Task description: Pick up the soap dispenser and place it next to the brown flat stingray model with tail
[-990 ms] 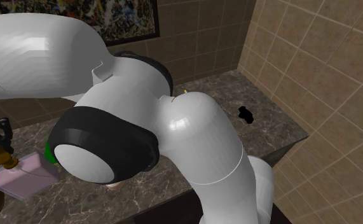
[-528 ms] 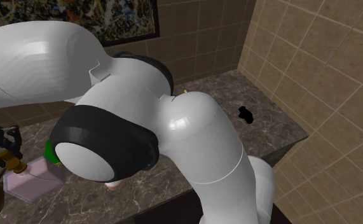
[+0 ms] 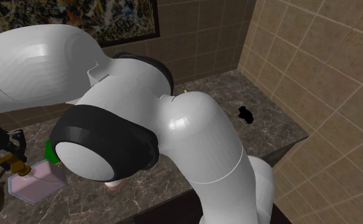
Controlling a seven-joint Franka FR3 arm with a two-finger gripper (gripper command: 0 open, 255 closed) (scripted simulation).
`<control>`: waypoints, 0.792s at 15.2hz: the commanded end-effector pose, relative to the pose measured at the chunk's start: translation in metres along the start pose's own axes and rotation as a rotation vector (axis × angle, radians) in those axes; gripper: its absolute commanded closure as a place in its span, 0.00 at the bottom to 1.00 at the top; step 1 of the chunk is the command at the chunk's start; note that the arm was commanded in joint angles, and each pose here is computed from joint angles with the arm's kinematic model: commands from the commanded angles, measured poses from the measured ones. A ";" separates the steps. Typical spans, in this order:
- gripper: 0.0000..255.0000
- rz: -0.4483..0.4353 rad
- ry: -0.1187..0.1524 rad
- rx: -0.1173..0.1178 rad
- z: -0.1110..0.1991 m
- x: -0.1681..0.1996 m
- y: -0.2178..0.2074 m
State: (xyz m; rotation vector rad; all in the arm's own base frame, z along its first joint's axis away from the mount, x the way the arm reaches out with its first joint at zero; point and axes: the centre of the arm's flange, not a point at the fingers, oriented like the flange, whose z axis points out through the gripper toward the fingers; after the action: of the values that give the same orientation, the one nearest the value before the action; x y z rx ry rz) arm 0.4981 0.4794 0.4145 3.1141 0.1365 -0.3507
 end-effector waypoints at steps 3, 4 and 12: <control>0.00 0.000 0.000 0.000 0.000 0.000 0.000; 0.00 0.000 0.000 0.000 0.000 0.000 0.000; 0.00 0.000 0.000 0.000 -0.050 0.000 0.000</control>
State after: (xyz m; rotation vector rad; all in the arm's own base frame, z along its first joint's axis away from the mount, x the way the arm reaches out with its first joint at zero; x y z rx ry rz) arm 0.5053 0.4790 0.4533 3.1155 0.1363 -0.3488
